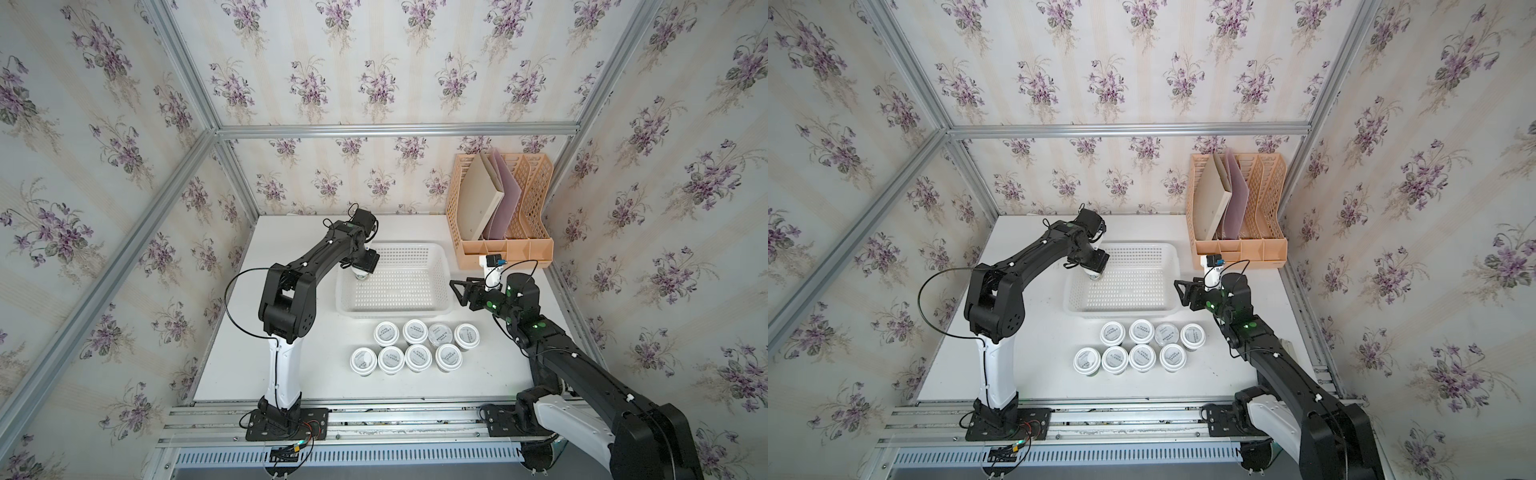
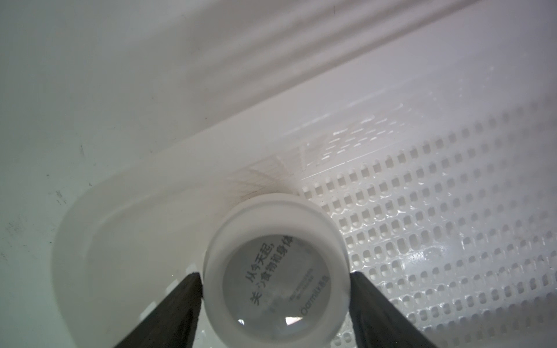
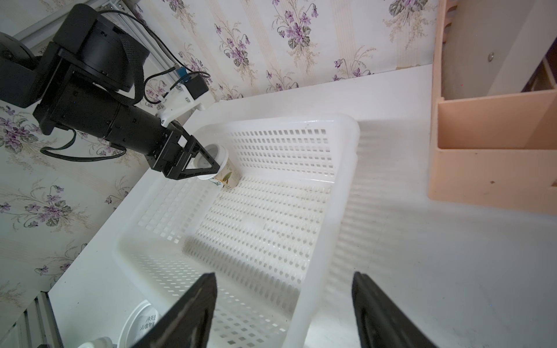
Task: Put the yogurt in the basket
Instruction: Place the yogurt in the basket.
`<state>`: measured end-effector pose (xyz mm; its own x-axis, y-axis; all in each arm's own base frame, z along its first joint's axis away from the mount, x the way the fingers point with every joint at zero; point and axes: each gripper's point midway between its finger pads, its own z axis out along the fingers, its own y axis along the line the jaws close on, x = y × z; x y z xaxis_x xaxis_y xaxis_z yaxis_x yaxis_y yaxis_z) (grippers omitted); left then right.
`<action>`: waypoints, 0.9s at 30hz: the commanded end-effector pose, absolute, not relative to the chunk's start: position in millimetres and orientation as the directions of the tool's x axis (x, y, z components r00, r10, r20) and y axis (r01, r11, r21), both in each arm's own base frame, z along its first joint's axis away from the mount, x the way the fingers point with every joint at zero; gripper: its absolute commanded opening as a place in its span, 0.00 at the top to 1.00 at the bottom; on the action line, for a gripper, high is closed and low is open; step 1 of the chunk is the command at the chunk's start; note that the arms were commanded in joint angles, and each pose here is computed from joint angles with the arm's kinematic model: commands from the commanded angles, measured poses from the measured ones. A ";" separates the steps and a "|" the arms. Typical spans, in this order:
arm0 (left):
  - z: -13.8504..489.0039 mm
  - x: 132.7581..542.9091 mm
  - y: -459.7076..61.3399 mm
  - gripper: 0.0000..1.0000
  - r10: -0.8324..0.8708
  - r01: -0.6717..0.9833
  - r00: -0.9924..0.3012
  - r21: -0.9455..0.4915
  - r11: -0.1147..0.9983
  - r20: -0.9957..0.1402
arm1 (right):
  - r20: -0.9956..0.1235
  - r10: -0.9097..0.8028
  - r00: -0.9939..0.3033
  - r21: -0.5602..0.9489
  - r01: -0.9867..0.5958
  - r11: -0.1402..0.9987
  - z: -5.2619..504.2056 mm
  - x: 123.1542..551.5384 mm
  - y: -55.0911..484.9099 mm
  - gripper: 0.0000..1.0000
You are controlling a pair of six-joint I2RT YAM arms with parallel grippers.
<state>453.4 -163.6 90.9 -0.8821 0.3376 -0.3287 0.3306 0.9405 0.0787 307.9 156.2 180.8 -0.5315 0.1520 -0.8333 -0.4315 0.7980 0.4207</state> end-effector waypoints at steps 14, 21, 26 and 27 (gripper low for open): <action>144.7 438.8 -150.4 0.06 0.313 0.295 -0.853 0.110 0.949 -0.418 | -0.850 0.151 -0.504 0.405 -0.443 0.800 188.6 310.6 157.3 0.24; 178.8 412.7 -161.1 0.07 0.304 0.301 -0.828 0.083 0.950 -0.472 | -0.851 0.152 -0.503 0.403 -0.438 0.804 187.7 310.6 156.0 0.24; 202.6 377.0 -162.5 0.08 0.301 0.303 -0.807 0.080 0.950 -0.509 | -0.862 0.171 -0.478 0.399 -0.429 0.810 187.5 310.3 152.6 0.24; 207.0 369.0 -161.7 0.09 0.296 0.299 -0.799 0.081 0.951 -0.523 | -0.866 0.181 -0.467 0.400 -0.426 0.812 187.5 310.3 151.3 0.24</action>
